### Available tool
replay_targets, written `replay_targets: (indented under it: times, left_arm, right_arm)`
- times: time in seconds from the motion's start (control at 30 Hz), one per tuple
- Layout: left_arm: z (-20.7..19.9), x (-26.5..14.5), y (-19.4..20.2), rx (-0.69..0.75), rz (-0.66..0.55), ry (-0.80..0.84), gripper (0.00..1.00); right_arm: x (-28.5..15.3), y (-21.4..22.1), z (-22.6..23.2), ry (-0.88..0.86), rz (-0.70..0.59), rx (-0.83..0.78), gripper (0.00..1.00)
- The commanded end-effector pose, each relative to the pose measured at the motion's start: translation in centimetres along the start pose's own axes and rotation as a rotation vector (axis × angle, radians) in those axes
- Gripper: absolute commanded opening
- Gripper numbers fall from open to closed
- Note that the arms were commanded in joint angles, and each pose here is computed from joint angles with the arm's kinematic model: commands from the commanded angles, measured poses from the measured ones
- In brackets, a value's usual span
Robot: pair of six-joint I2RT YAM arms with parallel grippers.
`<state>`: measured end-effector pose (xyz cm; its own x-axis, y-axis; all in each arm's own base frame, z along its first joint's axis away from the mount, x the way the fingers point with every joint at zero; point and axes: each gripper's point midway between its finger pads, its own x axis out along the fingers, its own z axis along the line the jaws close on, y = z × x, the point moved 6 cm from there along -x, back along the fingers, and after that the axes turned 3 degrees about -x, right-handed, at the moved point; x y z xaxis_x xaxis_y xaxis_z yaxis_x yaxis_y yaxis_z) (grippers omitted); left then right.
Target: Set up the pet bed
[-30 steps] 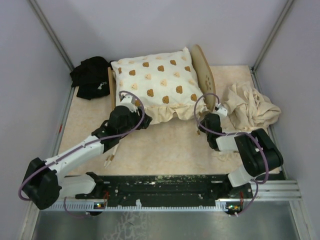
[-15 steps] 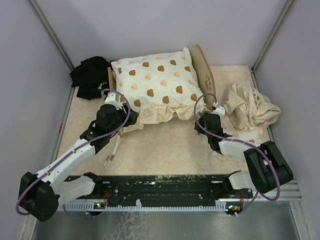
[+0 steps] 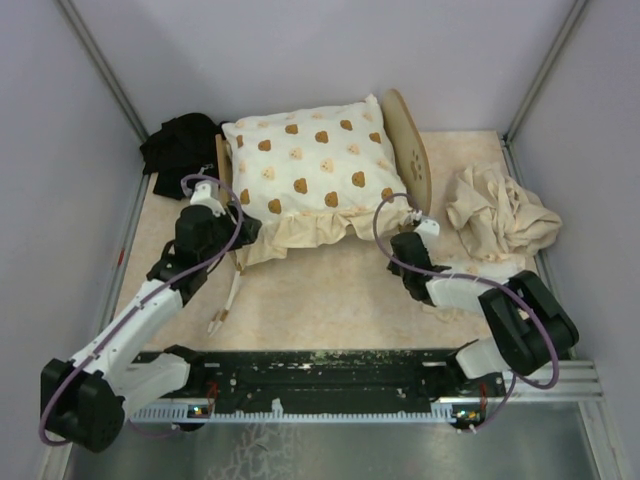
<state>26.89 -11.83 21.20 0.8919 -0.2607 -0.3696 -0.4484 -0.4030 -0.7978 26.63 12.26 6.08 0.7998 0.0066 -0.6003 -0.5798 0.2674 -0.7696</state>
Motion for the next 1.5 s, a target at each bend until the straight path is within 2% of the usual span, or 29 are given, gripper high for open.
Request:
replay_targets:
  times: [0.0,0.07,0.2,0.33,0.43,0.5,0.6,0.63,0.73,1.0,1.03,1.1,1.2,1.47]
  left_arm:
    - [0.2,-0.1,-0.7,-0.002,0.004,0.021,0.64]
    - [0.5,0.0,-1.0,-0.005,0.004,0.008,0.65]
    - [1.5,0.0,-1.3,-0.025,0.006,-0.015,0.65]
    - [2.2,0.0,-1.5,-0.032,0.016,-0.023,0.65]
    - [2.9,0.1,-2.2,-0.027,0.003,-0.046,0.65]
    - [3.3,0.3,-3.0,-0.028,-0.003,-0.059,0.65]
    - [3.9,0.8,-3.9,-0.037,-0.001,-0.063,0.65]
    - [3.9,0.9,-3.9,-0.042,0.009,-0.057,0.64]
    - [4.0,1.3,-3.7,-0.055,0.035,-0.041,0.61]
    - [3.9,1.4,-3.7,-0.049,0.033,-0.022,0.60]
    - [4.0,1.4,-3.7,-0.050,0.034,-0.023,0.60]
    - [3.9,1.5,-3.6,-0.058,0.036,-0.021,0.60]
    - [4.0,1.6,-3.5,-0.064,0.045,-0.017,0.60]
    - [4.3,1.6,-3.3,-0.067,0.045,-0.031,0.60]
  right_arm:
    - [-0.5,0.0,-2.9,0.265,-0.002,-0.008,0.19]
    - [-0.8,-0.5,-3.0,0.274,-0.014,-0.005,0.09]
    - [-1.1,-1.3,-3.2,0.289,-0.019,0.019,0.00]
    - [-1.1,-1.8,-3.4,0.270,-0.031,0.053,0.00]
    - [-1.8,-2.2,-1.4,0.061,-0.031,0.020,0.00]
    - [-2.3,-2.4,-0.2,-0.040,-0.017,-0.007,0.05]
    - [-2.7,-2.5,0.3,-0.075,0.013,-0.049,0.26]
    - [-2.7,-2.4,0.2,-0.071,0.019,-0.054,0.29]
    - [-2.4,-2.0,0.0,-0.055,0.036,-0.069,0.29]
    - [-1.5,-0.5,0.2,-0.044,0.107,-0.101,0.29]
    - [-1.5,-0.3,0.1,-0.028,0.119,-0.102,0.28]
    - [-1.5,0.0,-0.5,0.017,0.139,-0.118,0.21]
    - [-2.1,-0.2,-2.0,0.127,0.139,-0.131,0.00]
    - [-3.2,-1.9,-4.7,0.289,0.032,-0.079,0.00]
